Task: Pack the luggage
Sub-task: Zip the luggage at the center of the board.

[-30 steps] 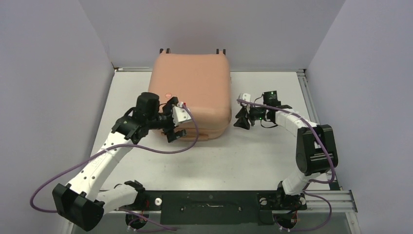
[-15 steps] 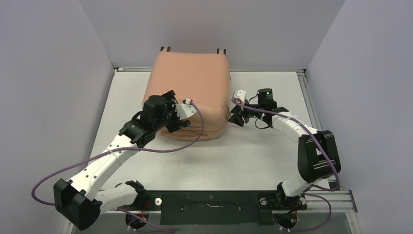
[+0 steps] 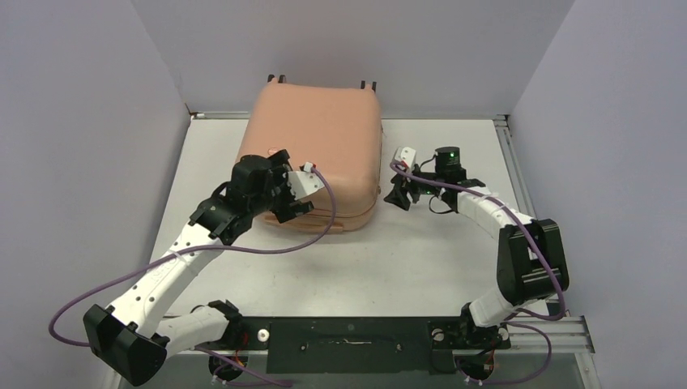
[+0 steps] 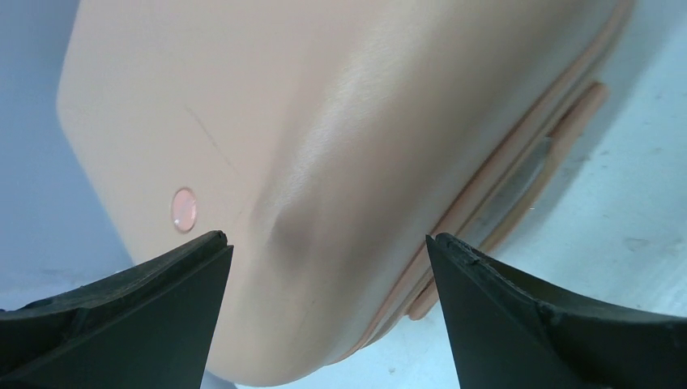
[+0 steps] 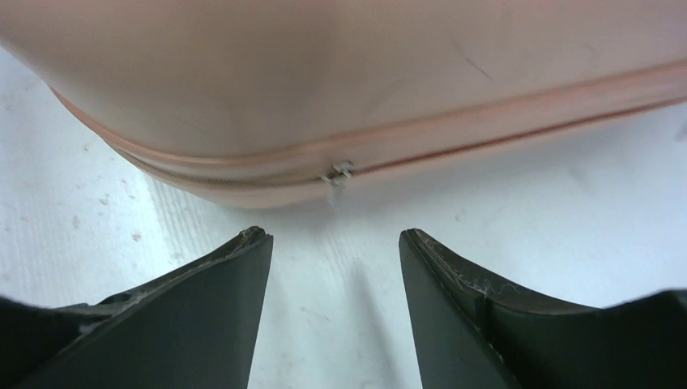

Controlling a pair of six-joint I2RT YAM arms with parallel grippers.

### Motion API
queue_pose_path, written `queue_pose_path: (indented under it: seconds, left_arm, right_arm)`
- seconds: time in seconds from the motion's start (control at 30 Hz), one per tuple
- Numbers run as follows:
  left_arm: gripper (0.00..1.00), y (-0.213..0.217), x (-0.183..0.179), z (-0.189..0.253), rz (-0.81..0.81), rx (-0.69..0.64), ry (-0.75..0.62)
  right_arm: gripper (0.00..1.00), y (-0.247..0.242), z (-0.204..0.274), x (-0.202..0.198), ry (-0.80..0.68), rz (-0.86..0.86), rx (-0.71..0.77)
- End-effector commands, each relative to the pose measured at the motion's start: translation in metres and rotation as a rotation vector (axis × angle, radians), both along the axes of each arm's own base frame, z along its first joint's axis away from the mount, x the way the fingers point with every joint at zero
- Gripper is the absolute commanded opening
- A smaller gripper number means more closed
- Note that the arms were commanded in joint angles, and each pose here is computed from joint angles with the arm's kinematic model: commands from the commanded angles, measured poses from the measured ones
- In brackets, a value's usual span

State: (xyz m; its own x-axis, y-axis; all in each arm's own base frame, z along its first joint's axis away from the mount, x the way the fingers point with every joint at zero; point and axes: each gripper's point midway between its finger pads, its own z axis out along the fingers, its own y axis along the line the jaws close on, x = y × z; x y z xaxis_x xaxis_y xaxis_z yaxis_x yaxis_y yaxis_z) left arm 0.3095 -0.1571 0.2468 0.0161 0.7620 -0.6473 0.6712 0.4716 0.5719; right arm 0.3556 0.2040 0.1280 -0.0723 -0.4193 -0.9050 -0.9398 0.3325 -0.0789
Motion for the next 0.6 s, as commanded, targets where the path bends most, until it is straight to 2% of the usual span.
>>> queue_pose_path:
  seconds: [0.0,0.3,0.57]
  left_arm:
    - [0.96,-0.026,-0.03,0.009,-0.186,-0.069,0.077]
    - [0.96,-0.055,-0.04,-0.003,-0.27,-0.149,0.168]
    - [0.96,-0.061,-0.046,-0.012,-0.298,-0.163,0.211]
  right_arm:
    - [0.61,-0.017,0.026,0.015,-0.098,0.028,0.014]
    - [0.62,0.006,-0.003,0.026,-0.135,0.091,0.026]
    - [0.62,0.024,-0.001,0.039,-0.201,0.002,0.102]
